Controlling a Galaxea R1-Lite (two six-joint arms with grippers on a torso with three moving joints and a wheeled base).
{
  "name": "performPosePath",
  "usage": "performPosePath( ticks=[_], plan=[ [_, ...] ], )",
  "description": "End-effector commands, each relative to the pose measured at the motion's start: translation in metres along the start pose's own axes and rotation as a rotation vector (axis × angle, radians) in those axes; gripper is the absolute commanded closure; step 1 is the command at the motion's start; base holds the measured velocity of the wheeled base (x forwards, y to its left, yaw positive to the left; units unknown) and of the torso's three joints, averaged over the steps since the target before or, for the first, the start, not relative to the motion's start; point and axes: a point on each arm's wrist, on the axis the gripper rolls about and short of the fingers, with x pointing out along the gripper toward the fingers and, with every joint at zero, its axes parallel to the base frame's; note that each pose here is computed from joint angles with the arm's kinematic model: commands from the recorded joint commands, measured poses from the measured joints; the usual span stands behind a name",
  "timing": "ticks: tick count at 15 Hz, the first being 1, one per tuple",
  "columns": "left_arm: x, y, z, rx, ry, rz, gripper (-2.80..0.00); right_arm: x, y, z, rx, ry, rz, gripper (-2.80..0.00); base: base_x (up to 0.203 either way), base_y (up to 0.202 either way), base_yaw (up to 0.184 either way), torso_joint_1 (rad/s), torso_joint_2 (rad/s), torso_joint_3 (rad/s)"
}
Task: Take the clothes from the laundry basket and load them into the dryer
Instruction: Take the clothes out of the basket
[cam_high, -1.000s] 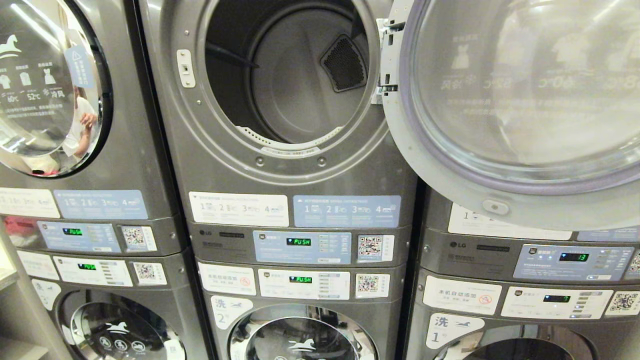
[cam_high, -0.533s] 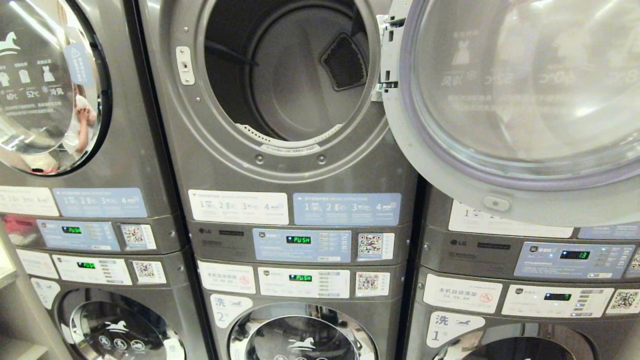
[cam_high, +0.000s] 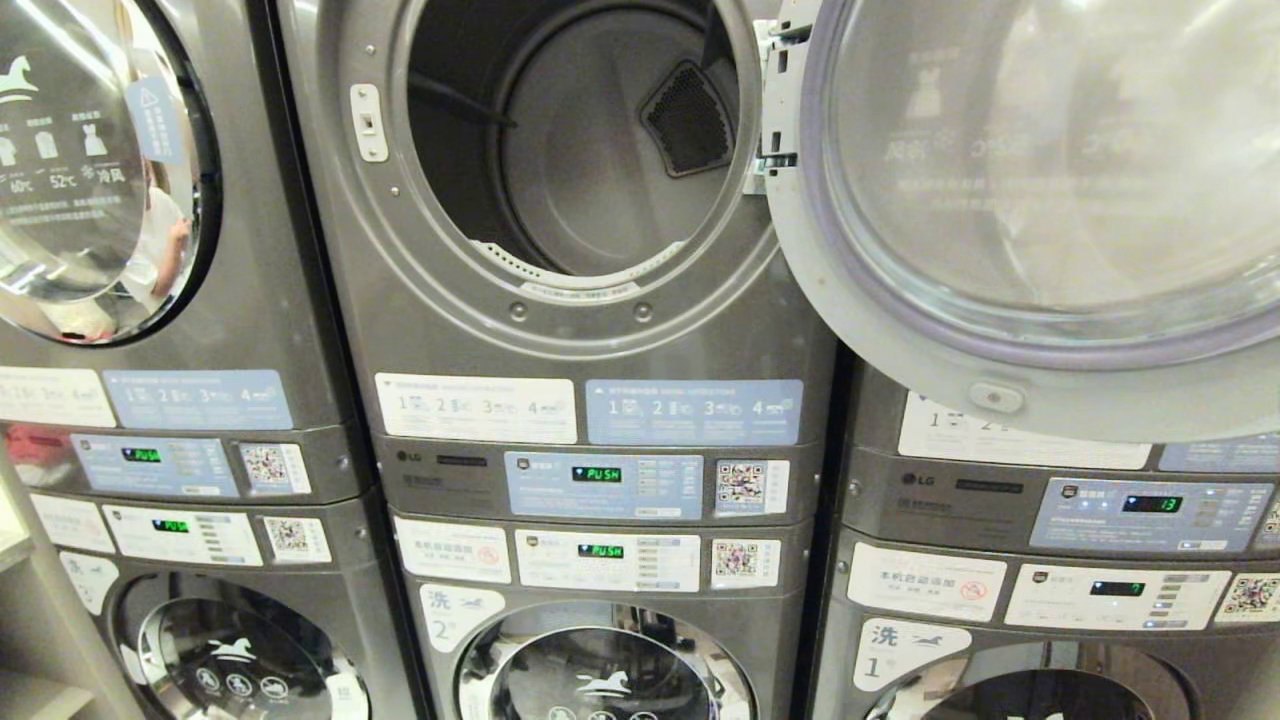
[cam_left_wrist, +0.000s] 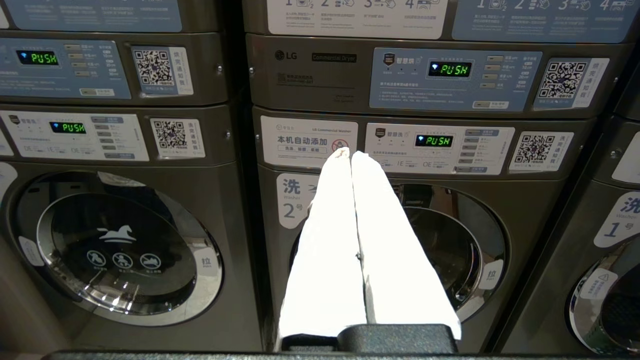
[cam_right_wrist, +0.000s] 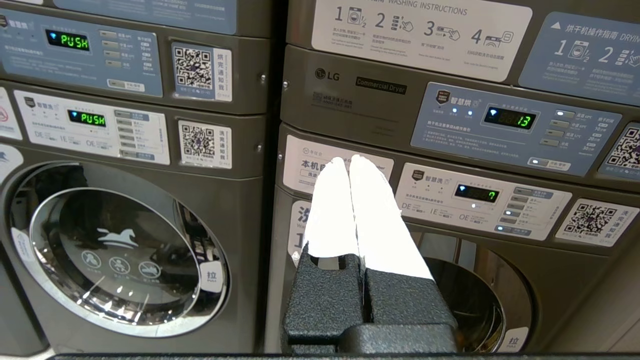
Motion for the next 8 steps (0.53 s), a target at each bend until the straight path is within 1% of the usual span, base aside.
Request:
performPosePath(
  ticks=[1,8],
  plan=[
    [-0.0001,0.0,-0.0001,0.0,-0.002,0.0,0.0,-0.0001,0.0,-0.0002,-0.002,-0.001,0.0,0.0,0.0,0.0,0.0,-0.061,0.12,0.068],
    [-0.0001,0.0,-0.0002,0.0,0.0,0.0,0.0,-0.0001,0.0001,-0.0002,-0.002,-0.001,0.002,0.0,0.0,0.0,0.0,-0.057,0.13,0.071]
  ],
)
